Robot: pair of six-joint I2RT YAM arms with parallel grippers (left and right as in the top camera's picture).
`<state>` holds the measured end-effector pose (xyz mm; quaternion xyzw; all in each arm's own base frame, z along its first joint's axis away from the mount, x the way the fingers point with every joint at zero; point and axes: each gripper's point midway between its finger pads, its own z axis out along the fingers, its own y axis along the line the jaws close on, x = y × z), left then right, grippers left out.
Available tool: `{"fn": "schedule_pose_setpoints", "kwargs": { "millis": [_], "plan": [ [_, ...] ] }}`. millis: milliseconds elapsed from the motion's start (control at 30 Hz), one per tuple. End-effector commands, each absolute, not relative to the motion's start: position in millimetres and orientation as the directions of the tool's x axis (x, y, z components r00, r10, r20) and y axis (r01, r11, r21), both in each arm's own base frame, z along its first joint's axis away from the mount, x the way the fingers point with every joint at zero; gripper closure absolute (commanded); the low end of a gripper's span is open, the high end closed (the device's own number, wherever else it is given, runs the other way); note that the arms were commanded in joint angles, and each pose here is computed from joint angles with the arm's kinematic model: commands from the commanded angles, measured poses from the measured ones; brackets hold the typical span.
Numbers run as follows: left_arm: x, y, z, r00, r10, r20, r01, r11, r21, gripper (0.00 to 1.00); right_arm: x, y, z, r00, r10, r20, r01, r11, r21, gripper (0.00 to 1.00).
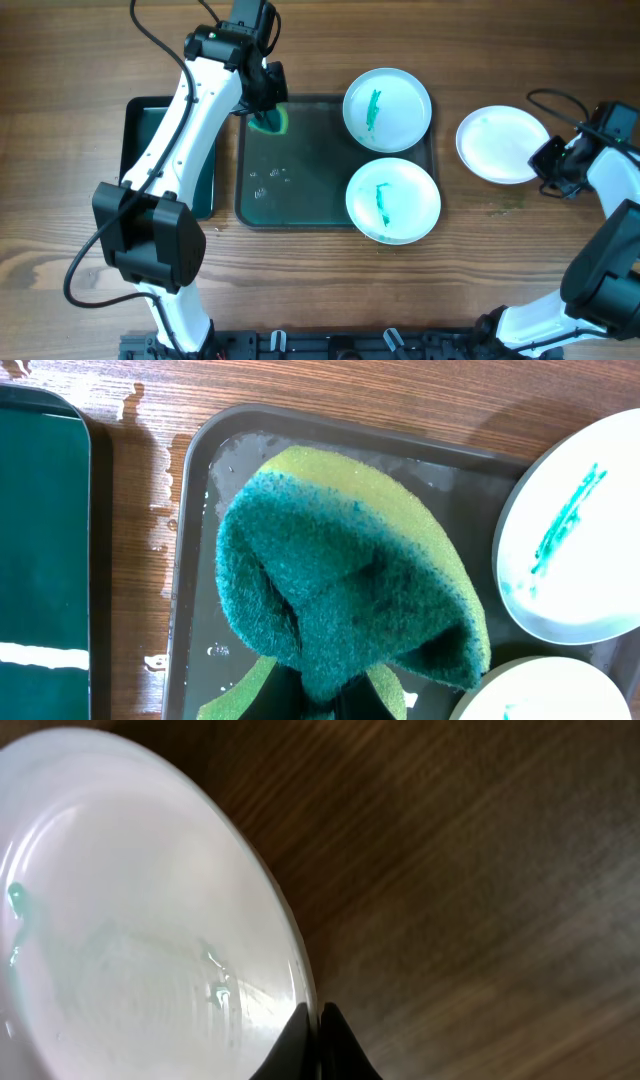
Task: Clean dirty plates on tray and stack at the side
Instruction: 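Carry the cleaned plate right and set it on the table, then move the right gripper to the lower-right plate's rim and grip it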
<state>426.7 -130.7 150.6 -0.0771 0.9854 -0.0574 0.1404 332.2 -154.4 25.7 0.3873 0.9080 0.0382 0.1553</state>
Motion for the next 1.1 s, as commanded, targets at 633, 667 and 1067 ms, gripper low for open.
{"fn": "schedule_pose_setpoints", "kwargs": {
  "millis": [633, 667, 1067],
  "plan": [
    [426.8, -129.9, 145.1, -0.948, -0.183, -0.26, -0.154, 0.98, -0.127, 0.96, 266.5, 55.9, 36.4, -0.996, 0.091, -0.025, 0.072, 0.904, 0.421, 0.71],
    [426.8, -129.9, 145.1, -0.948, -0.183, -0.26, -0.154, 0.98, -0.127, 0.96, 263.2, 59.6, 31.6, -0.996, 0.088, -0.02, 0.072, 0.904, 0.422, 0.72],
    [426.9, -129.9, 145.2, -0.948, -0.182, -0.261, -0.154, 0.98, -0.127, 0.96, 281.2, 72.4, 45.4, -0.994, 0.06, -0.088, 0.016, 0.903, 0.43, 0.78]
  ]
}}
